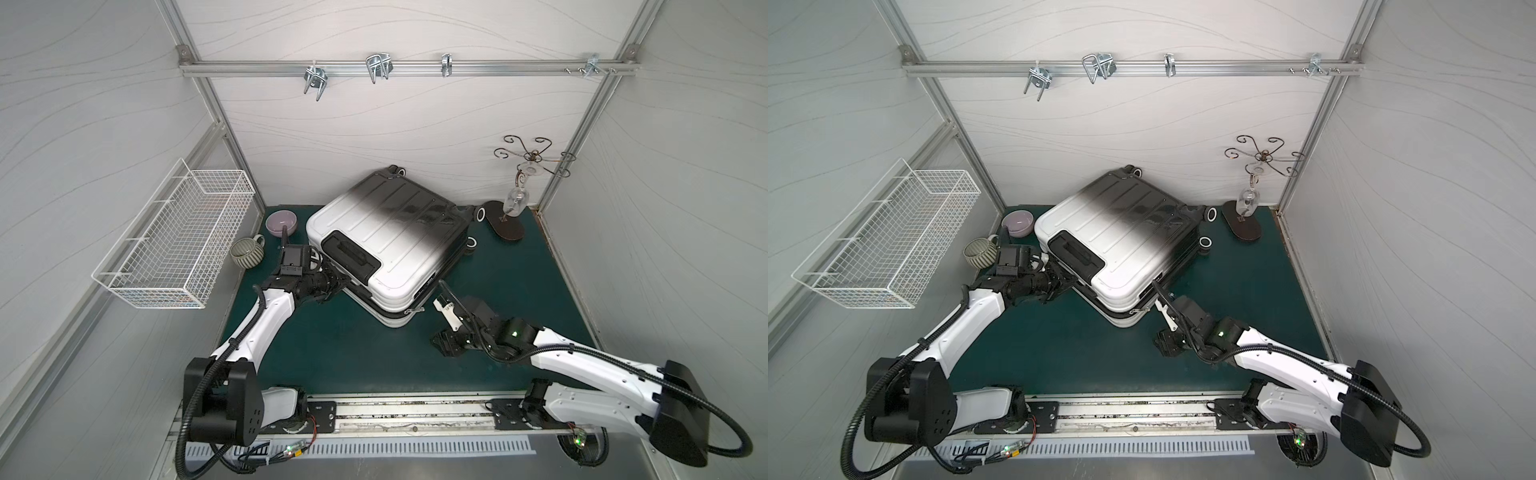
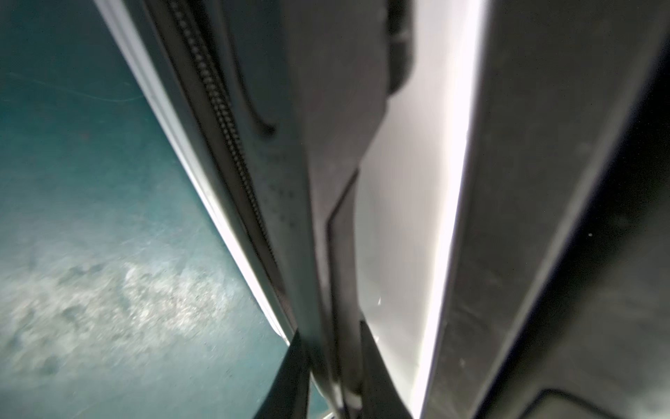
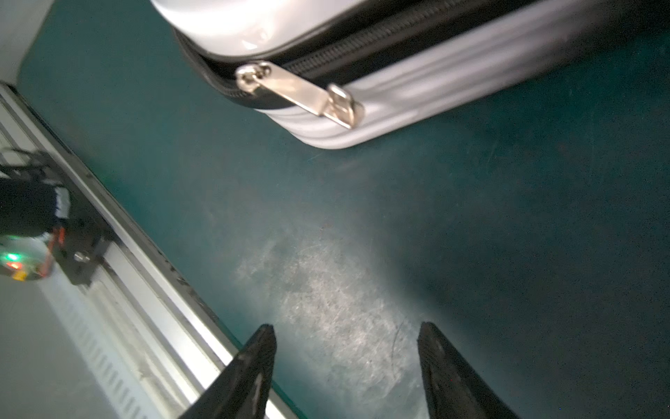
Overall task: Close the suitcase zippers
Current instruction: Zip the zipper on the suitcase.
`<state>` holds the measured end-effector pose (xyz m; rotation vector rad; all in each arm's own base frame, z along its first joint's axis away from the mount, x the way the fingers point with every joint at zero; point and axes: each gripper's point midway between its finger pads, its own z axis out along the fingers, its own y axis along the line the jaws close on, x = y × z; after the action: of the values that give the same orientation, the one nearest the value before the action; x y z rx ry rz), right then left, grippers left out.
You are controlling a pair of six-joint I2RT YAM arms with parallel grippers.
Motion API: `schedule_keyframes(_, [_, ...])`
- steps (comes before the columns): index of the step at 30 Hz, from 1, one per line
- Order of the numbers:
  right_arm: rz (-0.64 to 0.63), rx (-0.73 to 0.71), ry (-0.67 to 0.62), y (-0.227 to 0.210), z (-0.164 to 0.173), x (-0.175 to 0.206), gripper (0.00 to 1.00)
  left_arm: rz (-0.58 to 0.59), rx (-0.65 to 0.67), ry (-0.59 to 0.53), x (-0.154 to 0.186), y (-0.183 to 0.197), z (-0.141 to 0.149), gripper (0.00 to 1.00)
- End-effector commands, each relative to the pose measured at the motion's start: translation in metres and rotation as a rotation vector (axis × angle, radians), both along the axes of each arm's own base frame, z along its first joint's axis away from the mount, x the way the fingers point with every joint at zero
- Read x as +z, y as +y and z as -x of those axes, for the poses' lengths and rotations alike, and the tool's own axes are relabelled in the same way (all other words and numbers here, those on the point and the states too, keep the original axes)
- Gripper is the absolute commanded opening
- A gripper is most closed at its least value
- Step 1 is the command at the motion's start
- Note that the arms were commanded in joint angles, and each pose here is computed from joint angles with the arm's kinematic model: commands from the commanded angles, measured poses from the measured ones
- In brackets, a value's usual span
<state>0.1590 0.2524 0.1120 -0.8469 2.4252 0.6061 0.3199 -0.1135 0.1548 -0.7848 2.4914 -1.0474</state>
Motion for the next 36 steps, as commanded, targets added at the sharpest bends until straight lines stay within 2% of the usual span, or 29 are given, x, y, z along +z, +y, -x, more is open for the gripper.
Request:
schedule_keyframes(1, [0.039, 0.169, -0.196, 0.022, -0.019, 0.017, 0.65, -0.05, -0.084, -0.188, 0.058, -0.016, -0.008, 0.0])
schedule_keyframes(6, [0.026, 0.229, -0.272, 0.041, -0.032, 0.03, 0.66, -0.046, -0.098, -0.24, 0.083, -0.023, -0.006, 0.0])
schedule_keyframes(13, [0.018, 0.227, -0.267, 0.06, -0.049, 0.014, 0.6, -0.033, -0.105, -0.233, 0.083, -0.026, -0.01, 0.0])
schedule_keyframes(16, [-0.003, 0.18, -0.266, 0.063, -0.056, 0.009, 0.57, -0.041, -0.103, -0.239, 0.087, -0.027, -0.011, 0.0])
schedule_keyframes(22, [-0.187, 0.055, -0.29, 0.071, -0.056, 0.019, 0.52, -0.029, -0.08, -0.233, 0.087, -0.027, -0.01, 0.0])
schedule_keyframes(26, [-0.195, 0.05, -0.312, 0.076, -0.055, 0.017, 0.51, -0.028, -0.081, -0.225, 0.083, -0.029, -0.011, 0.0])
schedule_keyframes(30, [-0.202, 0.086, -0.27, 0.085, -0.05, 0.016, 0.42, -0.023, -0.069, -0.237, 0.089, -0.029, -0.014, 0.0])
schedule_keyframes(36, [-0.252, -0.011, -0.167, 0.081, -0.047, 0.01, 0.37, -0.021, -0.061, -0.253, 0.095, -0.03, -0.016, 0.0])
